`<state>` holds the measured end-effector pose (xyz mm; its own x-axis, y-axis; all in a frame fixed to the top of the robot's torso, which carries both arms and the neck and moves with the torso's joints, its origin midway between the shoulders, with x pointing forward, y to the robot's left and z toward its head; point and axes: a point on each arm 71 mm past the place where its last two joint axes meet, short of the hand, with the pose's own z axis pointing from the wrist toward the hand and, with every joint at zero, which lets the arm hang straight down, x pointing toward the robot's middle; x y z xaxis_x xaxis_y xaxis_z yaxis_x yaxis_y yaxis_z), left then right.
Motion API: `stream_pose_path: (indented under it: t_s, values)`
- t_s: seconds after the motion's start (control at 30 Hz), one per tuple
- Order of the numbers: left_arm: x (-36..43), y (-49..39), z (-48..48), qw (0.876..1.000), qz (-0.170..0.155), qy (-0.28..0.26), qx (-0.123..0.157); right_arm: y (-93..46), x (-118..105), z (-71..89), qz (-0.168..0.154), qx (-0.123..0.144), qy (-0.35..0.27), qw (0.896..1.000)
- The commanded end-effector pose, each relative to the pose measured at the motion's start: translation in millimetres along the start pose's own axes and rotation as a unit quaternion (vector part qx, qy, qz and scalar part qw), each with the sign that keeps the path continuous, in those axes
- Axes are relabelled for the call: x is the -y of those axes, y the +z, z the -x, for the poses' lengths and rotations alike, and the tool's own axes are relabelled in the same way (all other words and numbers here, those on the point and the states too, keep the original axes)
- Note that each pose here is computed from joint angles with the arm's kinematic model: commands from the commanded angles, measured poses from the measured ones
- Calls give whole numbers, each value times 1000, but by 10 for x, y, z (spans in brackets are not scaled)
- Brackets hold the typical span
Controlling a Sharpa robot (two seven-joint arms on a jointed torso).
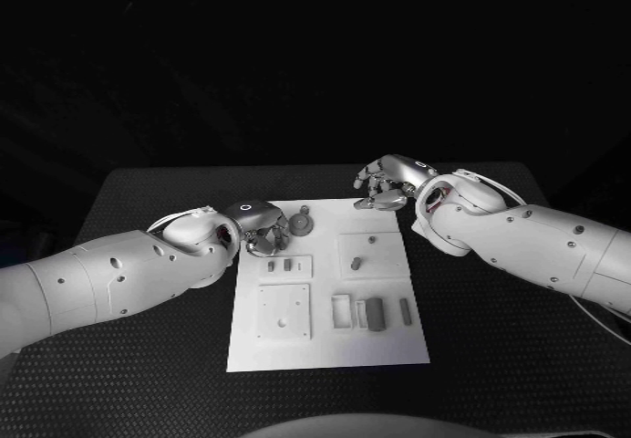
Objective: Assemble the parts on the task board
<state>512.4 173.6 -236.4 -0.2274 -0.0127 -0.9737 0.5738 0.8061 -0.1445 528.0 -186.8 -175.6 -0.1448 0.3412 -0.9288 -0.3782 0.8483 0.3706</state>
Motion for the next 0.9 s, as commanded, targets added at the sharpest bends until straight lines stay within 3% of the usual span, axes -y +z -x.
stream_pose_path:
  t_s: [0.03, 0.57, 0.9]
  values:
    - [33, 7, -20, 1000, -7, 1, -10, 0, -8, -4, 4, -1, -1, 1000]
    - [5, 19, -54, 1000, 9, 6, -27, -3, -5, -1, 4, -1, -1, 1000]
    - [-18, 2, -41, 1000, 15, 3, -13, -7, 5, 2, 3, 0, -1, 1000]
